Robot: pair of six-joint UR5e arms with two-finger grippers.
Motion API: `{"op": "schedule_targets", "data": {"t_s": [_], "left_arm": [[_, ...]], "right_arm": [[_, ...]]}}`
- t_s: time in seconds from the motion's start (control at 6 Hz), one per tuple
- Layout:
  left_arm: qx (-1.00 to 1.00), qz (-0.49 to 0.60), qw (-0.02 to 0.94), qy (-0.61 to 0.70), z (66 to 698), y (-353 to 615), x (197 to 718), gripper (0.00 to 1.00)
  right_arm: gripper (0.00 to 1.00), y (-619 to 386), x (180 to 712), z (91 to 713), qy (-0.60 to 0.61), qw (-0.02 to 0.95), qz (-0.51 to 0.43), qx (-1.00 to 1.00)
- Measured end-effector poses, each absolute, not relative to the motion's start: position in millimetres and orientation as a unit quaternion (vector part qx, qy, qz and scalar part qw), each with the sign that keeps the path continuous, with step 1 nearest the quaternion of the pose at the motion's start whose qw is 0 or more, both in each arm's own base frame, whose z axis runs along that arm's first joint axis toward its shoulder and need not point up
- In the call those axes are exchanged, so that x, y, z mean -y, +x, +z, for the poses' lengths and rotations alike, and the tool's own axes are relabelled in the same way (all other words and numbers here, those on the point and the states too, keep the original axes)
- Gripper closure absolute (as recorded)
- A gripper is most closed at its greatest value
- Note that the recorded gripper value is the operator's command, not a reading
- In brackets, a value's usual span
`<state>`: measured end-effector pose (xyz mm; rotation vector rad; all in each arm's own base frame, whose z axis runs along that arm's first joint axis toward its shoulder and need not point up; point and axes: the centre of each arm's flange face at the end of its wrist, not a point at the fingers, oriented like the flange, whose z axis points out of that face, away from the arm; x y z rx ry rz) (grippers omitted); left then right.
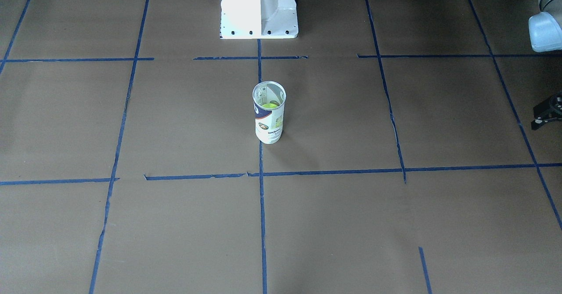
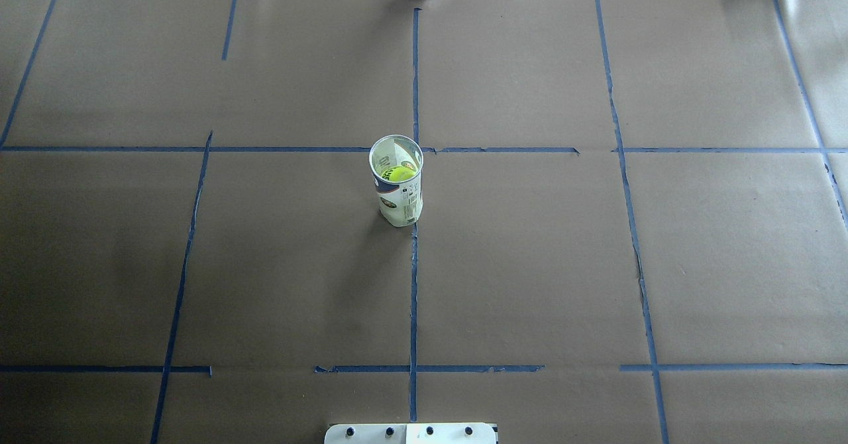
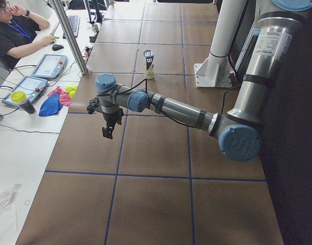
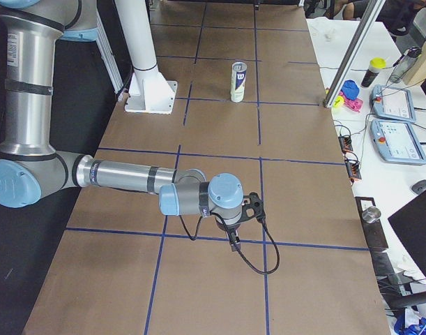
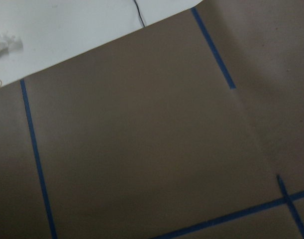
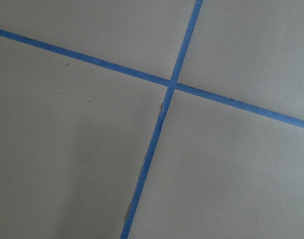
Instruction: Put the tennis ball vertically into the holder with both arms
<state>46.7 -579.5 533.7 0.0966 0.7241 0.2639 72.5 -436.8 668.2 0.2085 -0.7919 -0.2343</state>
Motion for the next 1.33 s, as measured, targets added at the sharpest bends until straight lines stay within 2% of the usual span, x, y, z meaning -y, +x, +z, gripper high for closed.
{"op": "schedule_targets", "data": {"t_s": [0.5, 1.33], "left_arm": [[-0.36, 0.092, 0.928, -0.034, 629, -29, 504, 0.0], [-0.356, 0.086, 0.93, -0.037, 644, -41, 484, 0.0]], "right_arm": [[0.0, 73, 437, 668, 0.094, 0.913, -0.096, 0.386], [0.0, 72, 439, 665, 0.095, 0.914, -0.089, 0.385]]}}
